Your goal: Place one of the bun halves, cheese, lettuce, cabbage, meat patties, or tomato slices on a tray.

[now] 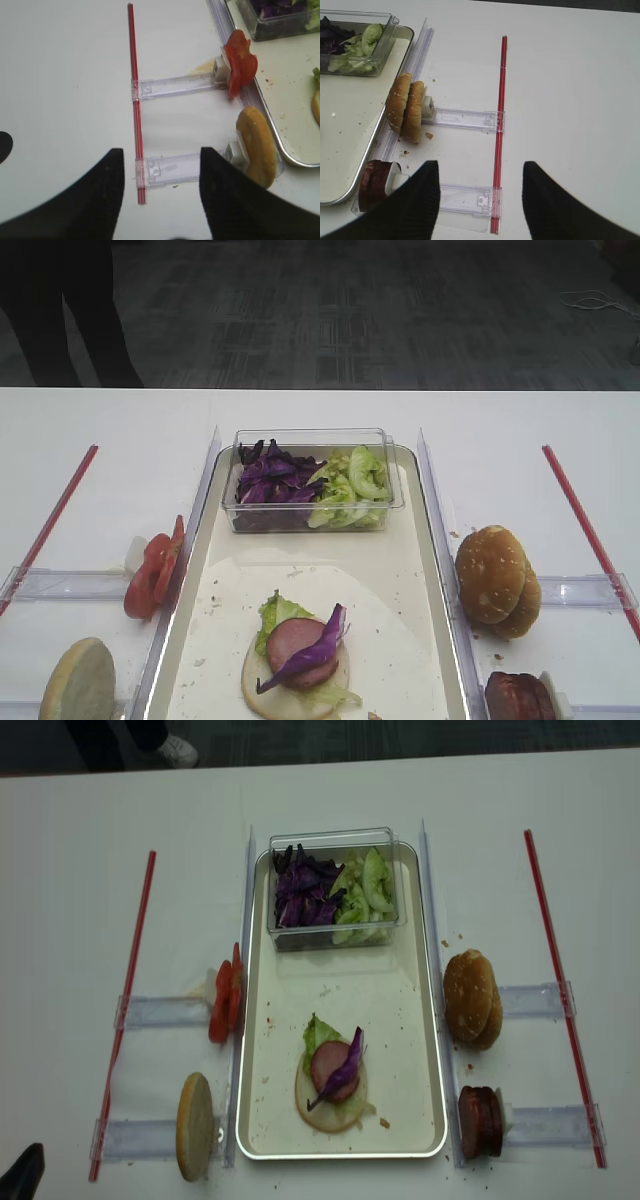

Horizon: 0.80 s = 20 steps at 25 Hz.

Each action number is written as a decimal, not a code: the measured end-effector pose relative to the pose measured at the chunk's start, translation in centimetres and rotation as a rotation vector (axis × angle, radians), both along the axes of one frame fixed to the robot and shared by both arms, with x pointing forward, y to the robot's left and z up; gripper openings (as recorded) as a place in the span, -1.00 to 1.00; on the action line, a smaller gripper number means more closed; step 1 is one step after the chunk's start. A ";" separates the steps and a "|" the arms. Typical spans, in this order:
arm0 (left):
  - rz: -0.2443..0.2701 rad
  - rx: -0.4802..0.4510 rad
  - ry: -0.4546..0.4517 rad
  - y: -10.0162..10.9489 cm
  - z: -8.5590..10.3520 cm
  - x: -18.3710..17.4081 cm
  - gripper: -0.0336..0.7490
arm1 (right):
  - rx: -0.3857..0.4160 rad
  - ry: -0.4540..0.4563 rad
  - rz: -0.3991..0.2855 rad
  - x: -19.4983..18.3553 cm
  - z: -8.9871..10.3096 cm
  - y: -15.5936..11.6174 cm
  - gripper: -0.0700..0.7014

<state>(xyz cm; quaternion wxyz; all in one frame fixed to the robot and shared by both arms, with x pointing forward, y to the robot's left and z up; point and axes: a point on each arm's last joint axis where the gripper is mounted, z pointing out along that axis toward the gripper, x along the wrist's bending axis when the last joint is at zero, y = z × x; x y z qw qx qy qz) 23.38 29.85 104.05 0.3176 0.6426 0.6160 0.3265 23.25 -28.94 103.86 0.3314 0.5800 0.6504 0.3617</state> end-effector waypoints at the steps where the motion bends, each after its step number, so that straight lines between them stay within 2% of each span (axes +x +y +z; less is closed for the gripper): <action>1: 0.000 0.001 -0.018 0.0 0.0 -0.3 -0.01 | 0.000 0.000 0.000 0.0 0.0 0.0 0.19; 4: 0.000 0.001 -0.040 0.0 0.0 -0.6 -0.01 | 0.000 0.000 0.000 0.0 0.0 0.0 0.19; 20: 0.002 -0.005 -0.041 0.0 0.0 -0.6 -0.01 | 0.000 0.000 0.000 0.0 0.0 0.0 0.19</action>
